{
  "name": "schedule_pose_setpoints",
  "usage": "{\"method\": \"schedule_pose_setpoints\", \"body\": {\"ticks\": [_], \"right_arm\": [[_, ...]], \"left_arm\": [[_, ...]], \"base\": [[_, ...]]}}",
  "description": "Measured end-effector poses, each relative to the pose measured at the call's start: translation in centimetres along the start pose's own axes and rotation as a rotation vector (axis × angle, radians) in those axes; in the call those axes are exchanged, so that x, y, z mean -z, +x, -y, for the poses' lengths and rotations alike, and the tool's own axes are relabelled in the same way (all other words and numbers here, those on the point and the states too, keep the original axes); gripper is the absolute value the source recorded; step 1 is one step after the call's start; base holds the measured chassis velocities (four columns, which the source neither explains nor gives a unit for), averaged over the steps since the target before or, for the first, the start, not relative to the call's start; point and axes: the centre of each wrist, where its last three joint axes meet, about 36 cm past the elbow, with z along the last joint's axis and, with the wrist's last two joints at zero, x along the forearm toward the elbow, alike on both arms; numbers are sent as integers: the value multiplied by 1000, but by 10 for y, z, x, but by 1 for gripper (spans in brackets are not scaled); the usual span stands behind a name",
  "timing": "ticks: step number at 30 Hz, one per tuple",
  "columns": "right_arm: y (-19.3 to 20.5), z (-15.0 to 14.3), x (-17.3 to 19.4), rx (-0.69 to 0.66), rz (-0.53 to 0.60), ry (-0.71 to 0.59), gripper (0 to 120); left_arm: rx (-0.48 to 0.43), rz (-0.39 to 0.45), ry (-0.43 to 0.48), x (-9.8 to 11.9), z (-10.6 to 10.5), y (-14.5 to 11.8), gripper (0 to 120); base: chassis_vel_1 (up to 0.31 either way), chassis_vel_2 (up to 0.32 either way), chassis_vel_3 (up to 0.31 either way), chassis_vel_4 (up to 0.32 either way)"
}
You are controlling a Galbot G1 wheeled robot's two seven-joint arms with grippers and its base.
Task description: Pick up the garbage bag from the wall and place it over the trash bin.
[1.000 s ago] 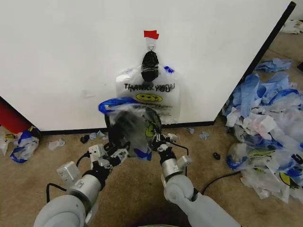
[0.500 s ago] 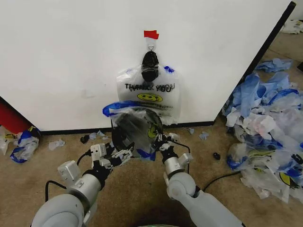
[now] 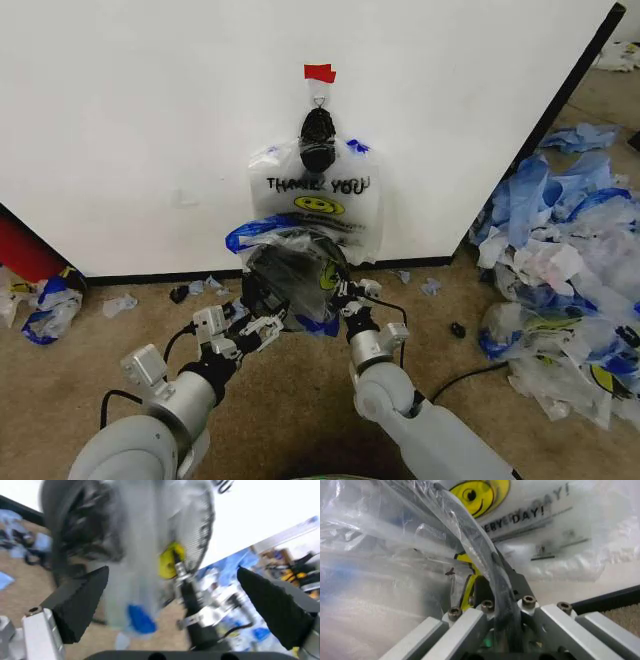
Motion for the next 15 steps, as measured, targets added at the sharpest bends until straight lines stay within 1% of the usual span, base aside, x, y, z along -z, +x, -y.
{"method": "schedule_pose_setpoints", "body": {"ticks": [4,15], "right_arm": [[6,-7,-4,10,-9,-5,0],[5,-14,2,24,-5,-23,0]], "left_arm": [[-26,11,36,1,2,-2,100],[-23,-4,18,-1,2,-2,100]], "base": [[0,0,0,0],[0,0,0,0]]}}
